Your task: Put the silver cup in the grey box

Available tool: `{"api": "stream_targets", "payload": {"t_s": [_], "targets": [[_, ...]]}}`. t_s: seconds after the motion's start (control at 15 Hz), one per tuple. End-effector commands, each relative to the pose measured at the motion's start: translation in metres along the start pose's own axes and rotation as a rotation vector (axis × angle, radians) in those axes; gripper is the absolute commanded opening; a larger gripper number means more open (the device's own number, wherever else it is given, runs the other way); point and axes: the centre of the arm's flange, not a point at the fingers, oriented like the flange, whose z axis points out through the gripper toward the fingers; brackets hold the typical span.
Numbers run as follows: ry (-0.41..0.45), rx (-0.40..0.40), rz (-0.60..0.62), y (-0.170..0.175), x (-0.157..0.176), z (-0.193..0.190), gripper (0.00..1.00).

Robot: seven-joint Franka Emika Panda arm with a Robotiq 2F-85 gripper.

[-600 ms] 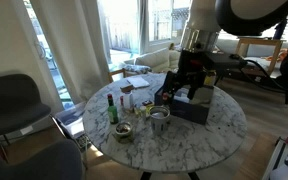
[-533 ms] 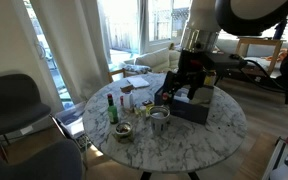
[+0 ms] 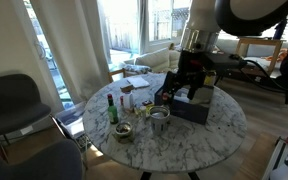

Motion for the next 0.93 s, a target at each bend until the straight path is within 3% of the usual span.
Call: {"api": "stream_targets", "payload": {"t_s": [0.0, 0.2, 0.53, 0.87], "targets": [[0.0, 0.0, 0.0, 0.0, 0.0, 0.0, 1.0], [0.014, -0.007, 0.014, 0.0, 0.003, -0.001, 1.0], [0.166, -0.035, 0.227, 0.029, 0.062, -0.002, 1.0], [0.073, -0.018, 0.284, 0.04, 0.099, 0.04, 1.0]]}}
